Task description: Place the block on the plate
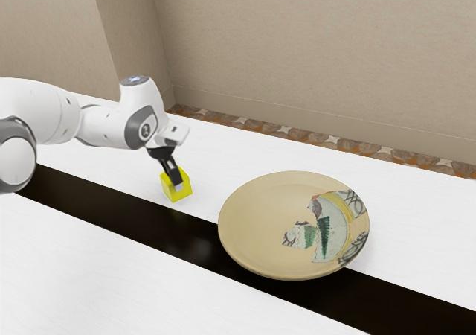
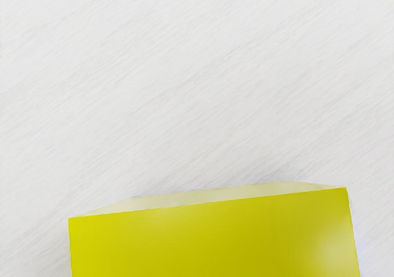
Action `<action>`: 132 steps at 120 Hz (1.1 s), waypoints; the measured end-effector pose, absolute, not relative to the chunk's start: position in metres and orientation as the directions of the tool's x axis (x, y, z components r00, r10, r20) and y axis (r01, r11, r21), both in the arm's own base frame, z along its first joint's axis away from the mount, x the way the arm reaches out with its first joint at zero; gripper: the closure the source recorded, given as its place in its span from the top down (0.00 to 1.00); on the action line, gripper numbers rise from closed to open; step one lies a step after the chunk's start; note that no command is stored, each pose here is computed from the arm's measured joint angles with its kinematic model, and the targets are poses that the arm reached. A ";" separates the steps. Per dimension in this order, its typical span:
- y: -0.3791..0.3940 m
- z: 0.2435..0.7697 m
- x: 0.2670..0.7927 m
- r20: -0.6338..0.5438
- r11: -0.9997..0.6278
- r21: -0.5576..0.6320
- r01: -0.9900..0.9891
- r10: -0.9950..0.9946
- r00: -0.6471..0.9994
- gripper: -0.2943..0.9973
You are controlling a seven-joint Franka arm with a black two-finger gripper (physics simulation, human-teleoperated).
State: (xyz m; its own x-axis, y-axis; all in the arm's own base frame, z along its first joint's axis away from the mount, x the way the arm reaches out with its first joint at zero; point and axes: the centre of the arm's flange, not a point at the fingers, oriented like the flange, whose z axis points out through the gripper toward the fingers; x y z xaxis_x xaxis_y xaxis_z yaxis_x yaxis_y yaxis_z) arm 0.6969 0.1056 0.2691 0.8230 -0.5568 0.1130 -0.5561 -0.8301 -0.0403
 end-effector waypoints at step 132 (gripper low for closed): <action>-0.199 0.342 0.694 0.230 -0.648 -0.127 -0.751 -0.756 0.613 0.53</action>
State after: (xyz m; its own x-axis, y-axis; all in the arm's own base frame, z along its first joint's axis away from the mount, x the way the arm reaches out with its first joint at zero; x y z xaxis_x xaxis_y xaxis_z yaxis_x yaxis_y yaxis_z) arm 0.6942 -0.1994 0.3416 0.6132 -0.7557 0.2298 -0.7509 -0.6480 -0.1275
